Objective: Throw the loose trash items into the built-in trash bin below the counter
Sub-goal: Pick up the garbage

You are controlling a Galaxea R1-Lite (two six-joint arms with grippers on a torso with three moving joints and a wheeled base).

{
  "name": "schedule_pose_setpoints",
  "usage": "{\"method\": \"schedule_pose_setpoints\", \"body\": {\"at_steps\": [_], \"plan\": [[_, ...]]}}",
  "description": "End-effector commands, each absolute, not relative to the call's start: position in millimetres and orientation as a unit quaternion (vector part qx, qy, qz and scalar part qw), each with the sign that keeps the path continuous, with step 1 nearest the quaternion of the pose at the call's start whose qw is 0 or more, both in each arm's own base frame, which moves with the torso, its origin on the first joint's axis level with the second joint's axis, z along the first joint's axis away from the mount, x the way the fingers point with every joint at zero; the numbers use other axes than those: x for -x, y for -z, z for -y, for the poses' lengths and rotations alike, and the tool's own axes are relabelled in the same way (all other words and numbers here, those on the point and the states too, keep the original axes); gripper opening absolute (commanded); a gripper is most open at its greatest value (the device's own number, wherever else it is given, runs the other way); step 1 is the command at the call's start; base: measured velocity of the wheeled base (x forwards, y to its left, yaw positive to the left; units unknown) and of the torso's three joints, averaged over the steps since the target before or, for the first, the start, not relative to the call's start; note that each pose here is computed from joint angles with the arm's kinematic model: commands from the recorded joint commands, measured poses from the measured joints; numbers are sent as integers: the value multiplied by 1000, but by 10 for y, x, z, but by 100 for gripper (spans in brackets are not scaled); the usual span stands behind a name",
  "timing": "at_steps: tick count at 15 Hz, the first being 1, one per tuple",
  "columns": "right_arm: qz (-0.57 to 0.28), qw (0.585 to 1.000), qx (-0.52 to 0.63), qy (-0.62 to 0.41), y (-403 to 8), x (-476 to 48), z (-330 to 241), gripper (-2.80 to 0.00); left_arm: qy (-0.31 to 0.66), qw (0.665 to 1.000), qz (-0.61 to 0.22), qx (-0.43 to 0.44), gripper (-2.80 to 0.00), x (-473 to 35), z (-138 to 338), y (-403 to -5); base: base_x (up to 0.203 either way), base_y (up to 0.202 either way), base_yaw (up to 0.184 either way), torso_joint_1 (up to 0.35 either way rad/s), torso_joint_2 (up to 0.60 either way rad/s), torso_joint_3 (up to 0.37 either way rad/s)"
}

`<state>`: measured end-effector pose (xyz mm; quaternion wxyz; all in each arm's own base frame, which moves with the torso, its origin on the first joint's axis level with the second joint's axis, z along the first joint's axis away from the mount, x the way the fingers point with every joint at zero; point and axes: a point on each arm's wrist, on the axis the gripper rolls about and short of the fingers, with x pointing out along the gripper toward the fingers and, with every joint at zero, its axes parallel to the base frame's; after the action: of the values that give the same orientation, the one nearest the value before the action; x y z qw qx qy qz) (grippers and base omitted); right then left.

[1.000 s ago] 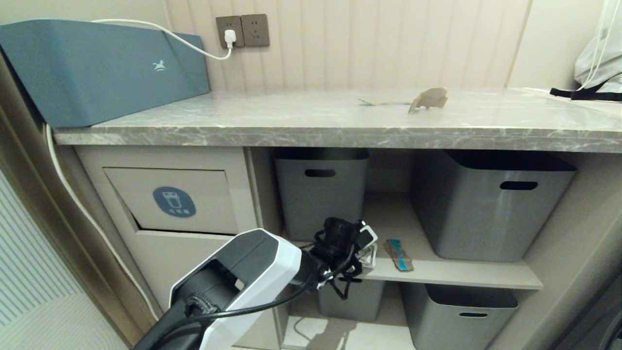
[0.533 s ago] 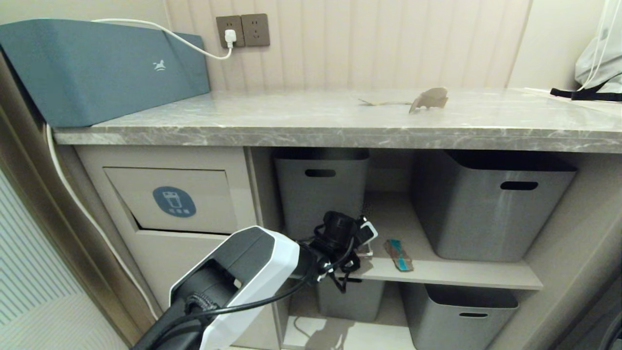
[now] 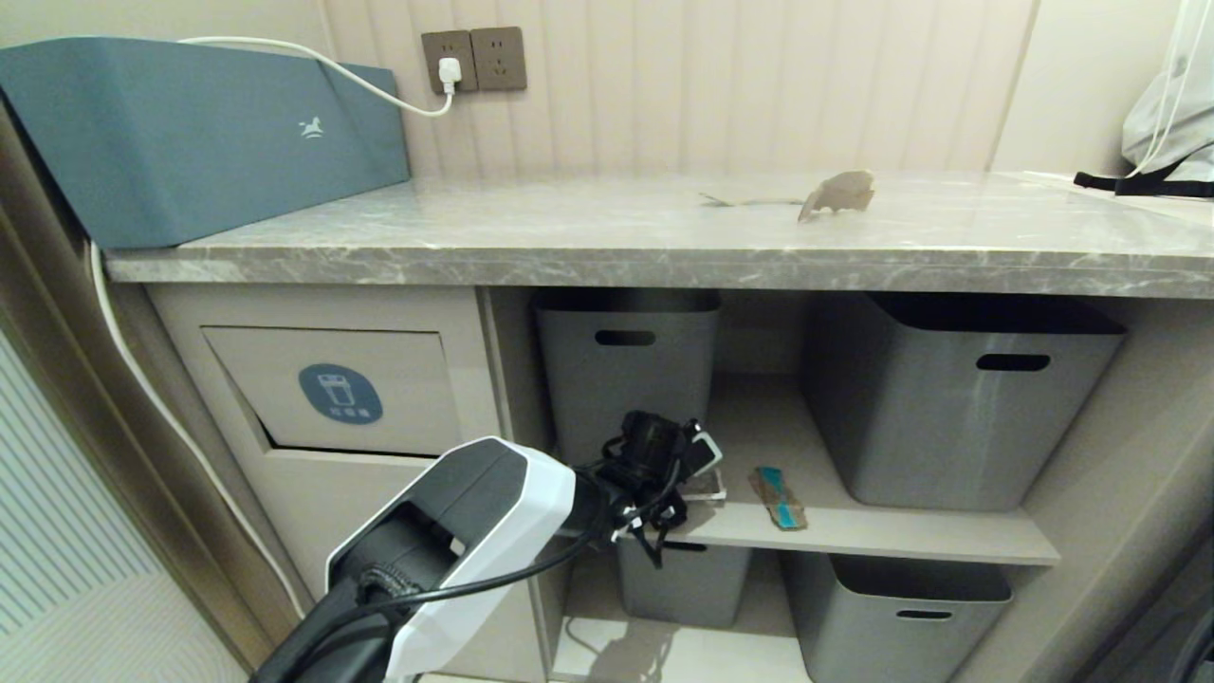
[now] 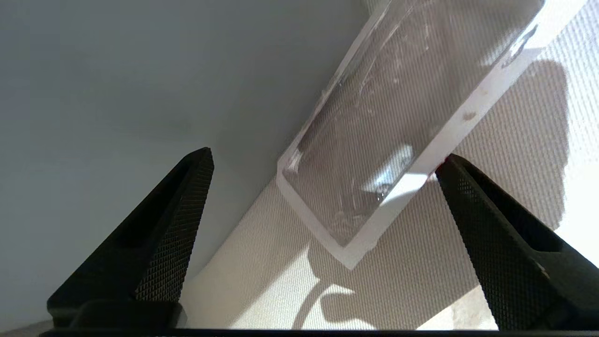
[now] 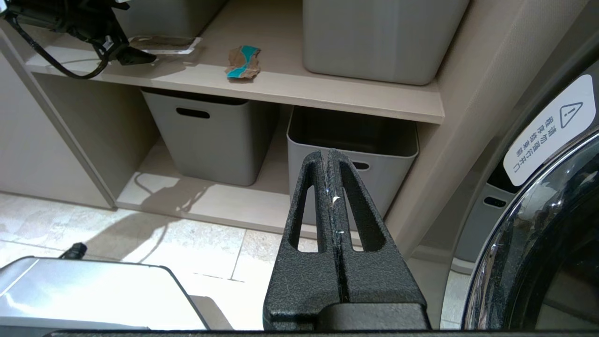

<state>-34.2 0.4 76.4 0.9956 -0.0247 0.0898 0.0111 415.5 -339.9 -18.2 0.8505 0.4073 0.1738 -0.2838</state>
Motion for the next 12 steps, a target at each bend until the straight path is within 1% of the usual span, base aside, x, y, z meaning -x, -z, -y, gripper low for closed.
{"method": "schedule_pose_setpoints", "body": {"at_steps": [1, 3, 12], "plan": [[-91, 995, 25, -12, -762, 341, -4, -280, 277, 850, -175, -412, 0, -4188, 3357, 175, 0, 0, 0, 0, 0, 0], [-91, 995, 25, -12, -762, 341, -4, -280, 266, 844, -181, -429, 0, -4231, 3292, 181, 0, 0, 0, 0, 0, 0], [-91, 995, 25, -12, -762, 342, -4, -280, 263, 843, -178, -434, 0, -4268, 3255, 177, 0, 0, 0, 0, 0, 0]]}}
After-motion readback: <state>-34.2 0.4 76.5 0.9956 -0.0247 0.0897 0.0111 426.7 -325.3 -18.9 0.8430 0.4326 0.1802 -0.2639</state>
